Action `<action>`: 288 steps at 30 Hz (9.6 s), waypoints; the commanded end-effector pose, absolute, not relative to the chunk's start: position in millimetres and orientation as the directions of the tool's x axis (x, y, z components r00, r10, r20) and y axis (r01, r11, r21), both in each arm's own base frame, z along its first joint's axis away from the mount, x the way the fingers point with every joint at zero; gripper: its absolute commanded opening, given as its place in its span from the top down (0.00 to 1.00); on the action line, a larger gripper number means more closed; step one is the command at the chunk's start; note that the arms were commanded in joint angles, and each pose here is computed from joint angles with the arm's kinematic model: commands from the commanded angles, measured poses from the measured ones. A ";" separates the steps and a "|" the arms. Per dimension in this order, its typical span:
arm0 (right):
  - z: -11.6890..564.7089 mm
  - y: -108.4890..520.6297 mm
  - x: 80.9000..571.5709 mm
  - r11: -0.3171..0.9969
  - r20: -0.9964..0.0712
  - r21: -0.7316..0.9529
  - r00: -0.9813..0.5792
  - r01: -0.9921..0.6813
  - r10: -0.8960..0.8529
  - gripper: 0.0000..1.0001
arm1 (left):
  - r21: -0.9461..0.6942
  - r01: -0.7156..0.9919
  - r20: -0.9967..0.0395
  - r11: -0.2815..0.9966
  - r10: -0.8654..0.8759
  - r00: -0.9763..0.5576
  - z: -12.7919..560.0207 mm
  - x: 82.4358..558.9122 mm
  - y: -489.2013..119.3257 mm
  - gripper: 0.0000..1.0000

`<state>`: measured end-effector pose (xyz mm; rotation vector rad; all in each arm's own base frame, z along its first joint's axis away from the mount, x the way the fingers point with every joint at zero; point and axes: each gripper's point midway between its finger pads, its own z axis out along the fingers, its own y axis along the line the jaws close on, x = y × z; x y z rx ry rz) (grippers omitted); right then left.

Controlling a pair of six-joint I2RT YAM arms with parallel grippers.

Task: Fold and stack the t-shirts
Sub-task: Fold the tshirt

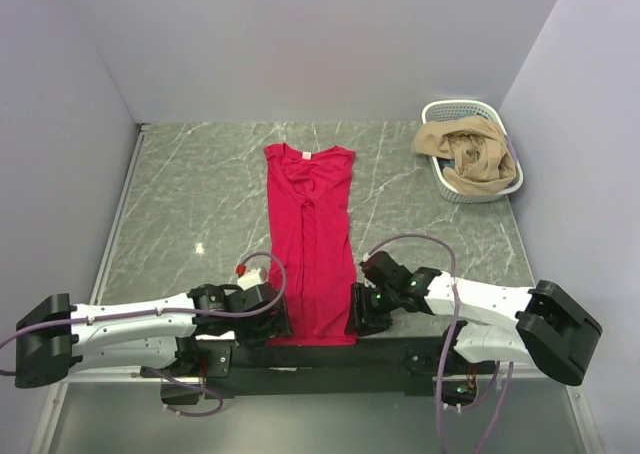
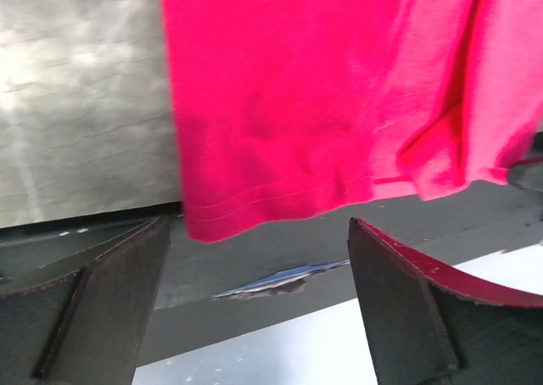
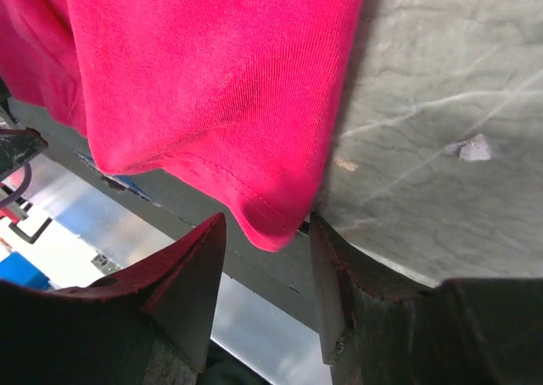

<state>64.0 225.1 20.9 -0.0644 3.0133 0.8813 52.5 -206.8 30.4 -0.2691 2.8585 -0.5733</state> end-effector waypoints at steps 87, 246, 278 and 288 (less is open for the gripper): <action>88.4 198.2 179.3 0.940 -0.414 0.297 -0.910 -0.169 -0.033 1.00 | -0.708 0.041 -0.215 0.705 -0.160 -0.963 120.4 61.8 -283.2 0.32; 30.9 217.1 67.7 0.963 -0.341 -0.184 -0.907 -0.195 -0.249 0.60 | -0.469 -0.140 -0.308 0.872 -0.310 -0.899 102.8 52.6 -231.6 0.49; 74.1 221.2 22.4 0.863 -0.193 -0.093 -0.841 -0.497 -0.506 0.57 | -0.468 -0.134 -0.327 0.874 -0.312 -0.892 104.0 56.1 -231.4 0.44; 112.8 197.4 59.5 0.932 -0.378 -0.168 -0.853 -0.320 -0.361 0.18 | -0.470 -0.146 -0.352 0.871 -0.336 -0.874 109.6 62.6 -227.0 0.40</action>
